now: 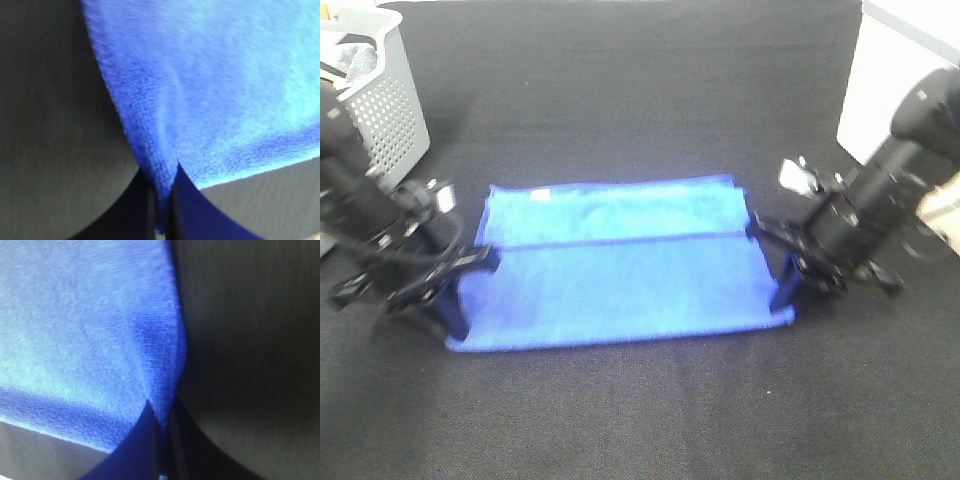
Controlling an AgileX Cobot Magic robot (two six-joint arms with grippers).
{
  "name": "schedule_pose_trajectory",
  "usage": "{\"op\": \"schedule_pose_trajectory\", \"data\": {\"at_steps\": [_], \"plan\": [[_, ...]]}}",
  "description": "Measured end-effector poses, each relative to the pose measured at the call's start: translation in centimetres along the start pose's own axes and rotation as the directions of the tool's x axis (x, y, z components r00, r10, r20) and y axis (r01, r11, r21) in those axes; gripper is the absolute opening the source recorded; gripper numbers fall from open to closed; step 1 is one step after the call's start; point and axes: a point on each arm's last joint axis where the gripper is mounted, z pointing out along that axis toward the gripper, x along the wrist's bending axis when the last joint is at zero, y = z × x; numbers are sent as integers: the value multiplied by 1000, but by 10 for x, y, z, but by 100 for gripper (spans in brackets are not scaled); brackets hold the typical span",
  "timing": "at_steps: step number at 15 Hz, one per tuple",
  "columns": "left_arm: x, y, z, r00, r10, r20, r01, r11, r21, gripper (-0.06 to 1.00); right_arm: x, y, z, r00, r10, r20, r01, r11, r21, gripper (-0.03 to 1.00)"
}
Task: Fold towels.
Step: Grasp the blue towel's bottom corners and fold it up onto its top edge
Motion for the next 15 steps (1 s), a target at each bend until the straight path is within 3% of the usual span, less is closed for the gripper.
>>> {"op": "schedule_pose_trajectory", "data": {"at_steps": [5, 10, 15], "plan": [[-7, -2, -21, 1000, -11, 13, 12, 997, -79, 1, 5, 0, -15, 999, -49, -2, 48, 997, -63, 0], [-25, 54, -48, 999, -13, 30, 20, 967, -254, 1, 33, 65, -55, 988, -151, -16, 141, 953, -270, 0], [-37, 110, -51, 999, 32, 15, -25, 935, -353, 1, 33, 116, -33, 988, -155, 1, 149, 950, -274, 0]]}}
